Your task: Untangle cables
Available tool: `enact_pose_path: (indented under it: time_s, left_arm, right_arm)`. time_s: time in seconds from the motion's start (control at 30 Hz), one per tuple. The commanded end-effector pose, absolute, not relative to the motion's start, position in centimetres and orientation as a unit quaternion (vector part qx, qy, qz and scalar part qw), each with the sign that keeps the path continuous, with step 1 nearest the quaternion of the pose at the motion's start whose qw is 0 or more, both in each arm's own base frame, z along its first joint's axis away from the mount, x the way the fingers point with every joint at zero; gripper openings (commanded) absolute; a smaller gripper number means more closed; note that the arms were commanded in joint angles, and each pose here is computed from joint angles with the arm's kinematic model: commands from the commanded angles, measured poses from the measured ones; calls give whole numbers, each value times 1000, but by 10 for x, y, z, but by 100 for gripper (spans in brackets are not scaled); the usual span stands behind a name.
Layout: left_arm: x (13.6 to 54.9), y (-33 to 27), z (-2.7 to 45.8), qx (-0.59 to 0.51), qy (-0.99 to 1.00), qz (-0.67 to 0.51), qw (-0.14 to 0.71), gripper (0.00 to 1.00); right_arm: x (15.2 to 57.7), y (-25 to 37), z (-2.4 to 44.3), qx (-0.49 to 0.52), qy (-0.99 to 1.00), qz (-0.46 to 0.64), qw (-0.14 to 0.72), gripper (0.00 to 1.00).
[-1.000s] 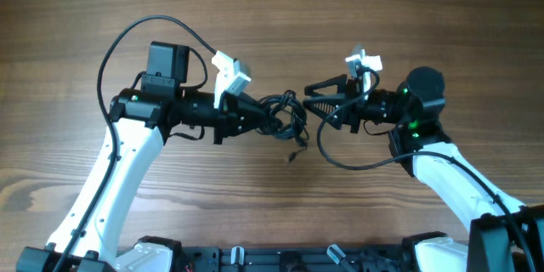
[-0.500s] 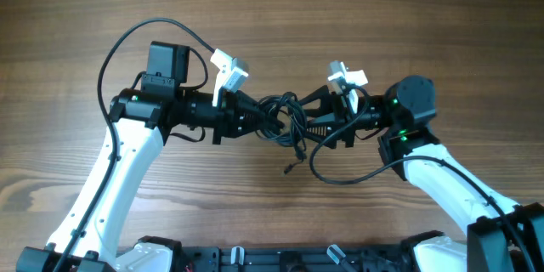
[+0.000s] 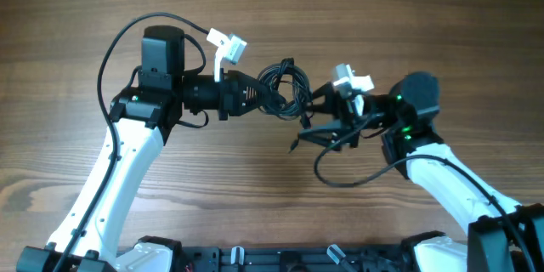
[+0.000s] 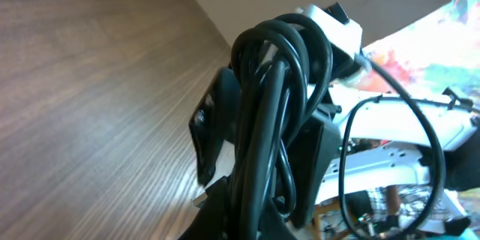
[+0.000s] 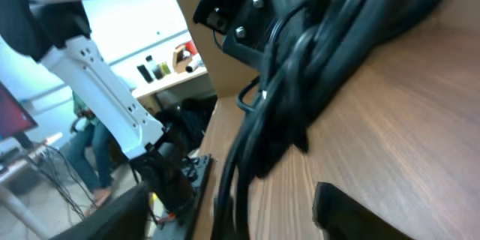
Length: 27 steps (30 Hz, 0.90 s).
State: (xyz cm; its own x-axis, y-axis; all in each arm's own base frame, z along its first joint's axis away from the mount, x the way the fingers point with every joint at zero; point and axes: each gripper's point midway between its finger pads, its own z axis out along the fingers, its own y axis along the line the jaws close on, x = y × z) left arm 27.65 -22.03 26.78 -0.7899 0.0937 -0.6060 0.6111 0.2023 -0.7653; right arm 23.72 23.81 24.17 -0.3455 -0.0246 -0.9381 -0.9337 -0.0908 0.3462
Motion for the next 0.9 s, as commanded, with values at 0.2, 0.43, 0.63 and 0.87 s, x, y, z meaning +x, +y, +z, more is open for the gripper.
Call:
enact_pose_path:
  time_s: [0.2,0.43,0.63,0.87]
  left_arm:
    - [320,-199,240,163,822,-467,281,4]
    - [312,-229,243,229,806,-452,305,4]
    - [293,-255,245,286,786,-458,303,4]
    - [273,-263,256,353,736,-490,305,4]
  right_arm:
    - [219,247,245,-325,625,679,207,4]
    - [221,246,267,-291,628,695,196,4]
    - [267,240,265,-192,654,681,266,4]
    - [311,207,256,-101,681,651,320,6]
